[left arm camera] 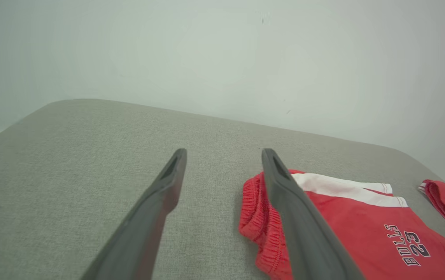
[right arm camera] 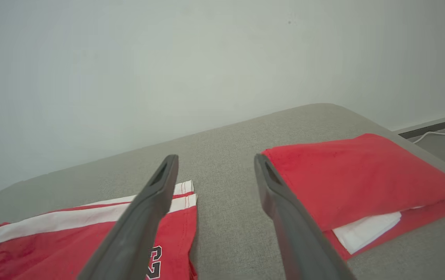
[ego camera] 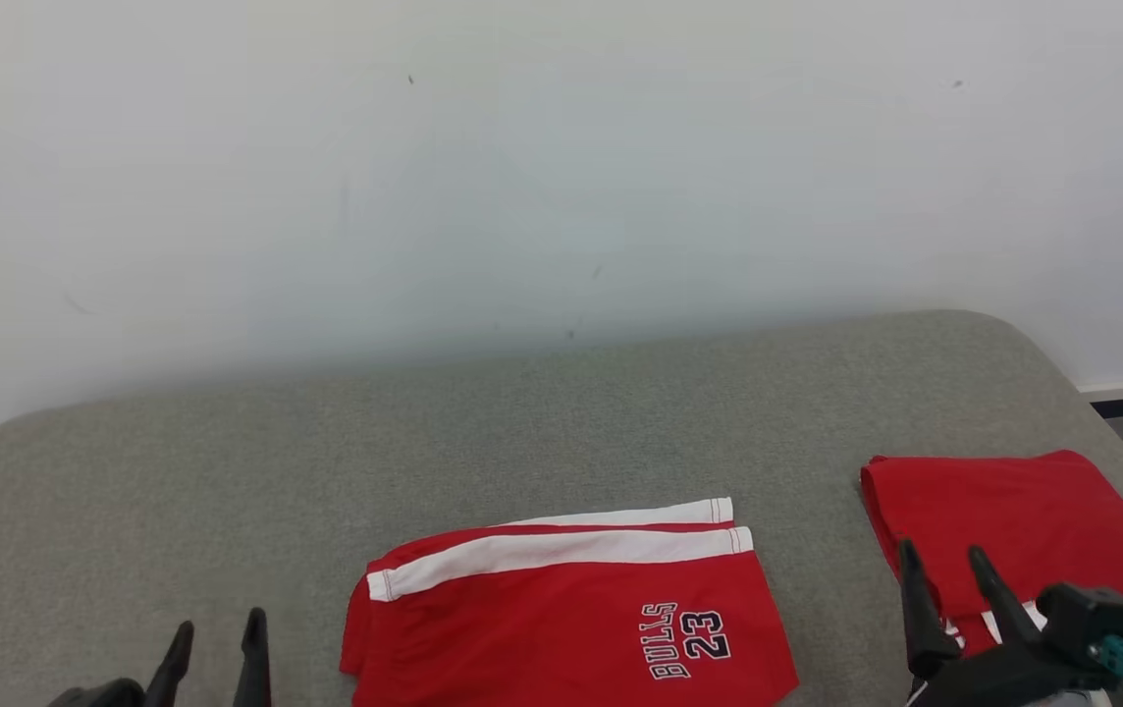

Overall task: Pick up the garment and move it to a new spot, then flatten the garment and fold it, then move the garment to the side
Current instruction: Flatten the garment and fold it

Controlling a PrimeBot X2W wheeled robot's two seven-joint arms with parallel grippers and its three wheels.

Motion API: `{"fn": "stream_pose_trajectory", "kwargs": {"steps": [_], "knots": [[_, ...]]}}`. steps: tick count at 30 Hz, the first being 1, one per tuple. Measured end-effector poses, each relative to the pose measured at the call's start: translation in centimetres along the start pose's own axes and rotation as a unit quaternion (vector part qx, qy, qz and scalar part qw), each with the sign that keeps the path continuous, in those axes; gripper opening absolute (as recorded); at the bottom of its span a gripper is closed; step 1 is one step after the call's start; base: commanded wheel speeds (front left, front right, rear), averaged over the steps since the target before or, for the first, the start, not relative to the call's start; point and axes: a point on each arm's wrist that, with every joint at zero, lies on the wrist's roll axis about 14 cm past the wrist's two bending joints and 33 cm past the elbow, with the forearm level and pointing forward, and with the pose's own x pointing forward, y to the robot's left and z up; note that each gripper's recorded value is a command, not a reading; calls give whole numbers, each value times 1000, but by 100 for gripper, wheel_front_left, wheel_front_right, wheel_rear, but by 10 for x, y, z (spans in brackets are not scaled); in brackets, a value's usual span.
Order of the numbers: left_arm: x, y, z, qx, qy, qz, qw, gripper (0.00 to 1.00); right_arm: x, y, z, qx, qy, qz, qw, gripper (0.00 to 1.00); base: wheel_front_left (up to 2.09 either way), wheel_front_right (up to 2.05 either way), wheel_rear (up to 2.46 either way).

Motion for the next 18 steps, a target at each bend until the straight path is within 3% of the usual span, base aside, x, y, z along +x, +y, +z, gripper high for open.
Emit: {"fn": "stream_pose_trajectory", "kwargs": {"steps": [18], "knots": [[7, -5, -1, -3, 3, 4, 1000, 100, -2, -8, -11, -2, 12, -15, 1000, 100, 0, 0, 0]]}}
